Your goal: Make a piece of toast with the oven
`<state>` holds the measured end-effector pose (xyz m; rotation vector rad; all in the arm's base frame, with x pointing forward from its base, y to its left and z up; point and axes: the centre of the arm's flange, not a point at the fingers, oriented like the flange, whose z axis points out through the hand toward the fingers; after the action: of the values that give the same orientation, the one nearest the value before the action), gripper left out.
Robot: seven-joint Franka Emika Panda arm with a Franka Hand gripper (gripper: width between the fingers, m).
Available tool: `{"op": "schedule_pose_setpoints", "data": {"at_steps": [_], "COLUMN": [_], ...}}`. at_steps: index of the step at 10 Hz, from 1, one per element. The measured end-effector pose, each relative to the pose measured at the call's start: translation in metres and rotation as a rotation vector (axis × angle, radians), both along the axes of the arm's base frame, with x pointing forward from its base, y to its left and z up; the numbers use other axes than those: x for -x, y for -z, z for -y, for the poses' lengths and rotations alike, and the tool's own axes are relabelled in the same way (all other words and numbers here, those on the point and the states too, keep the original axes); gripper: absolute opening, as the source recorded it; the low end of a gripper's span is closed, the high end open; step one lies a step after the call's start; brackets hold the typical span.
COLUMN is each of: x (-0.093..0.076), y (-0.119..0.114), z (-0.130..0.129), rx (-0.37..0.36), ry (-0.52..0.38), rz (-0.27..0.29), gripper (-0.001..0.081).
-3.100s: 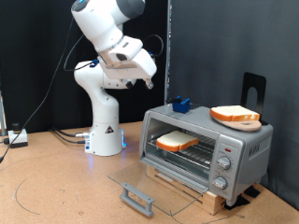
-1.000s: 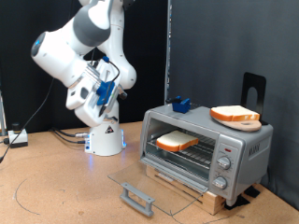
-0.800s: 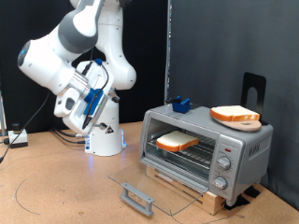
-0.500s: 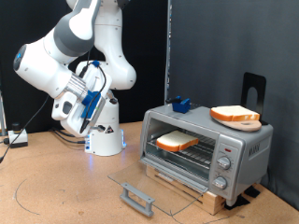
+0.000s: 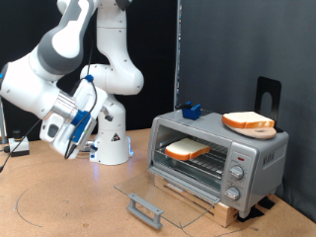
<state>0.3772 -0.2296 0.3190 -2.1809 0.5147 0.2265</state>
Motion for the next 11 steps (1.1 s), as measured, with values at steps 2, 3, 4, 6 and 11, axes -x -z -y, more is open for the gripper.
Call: {"op": "schedule_pose_setpoints", "data": {"at_steps": [2, 3, 4, 6, 11], "x": [-0.001, 0.0, 0.001, -0.001, -0.008], "y": [0.002, 0.006, 0.018, 0.047, 0.085], "z": [0.002, 0.001, 0.003, 0.012, 0.027], "rx": [0.013, -0.001, -0.007, -0.007, -0.015], "ry": [-0.006, -0.005, 0.006, 0.028, 0.021], "rz": [0.006, -0.017, -0.071, -0.177, -0.237], "gripper": [0.0807, 0.0807, 0.0807, 0.0807, 0.0807]}}
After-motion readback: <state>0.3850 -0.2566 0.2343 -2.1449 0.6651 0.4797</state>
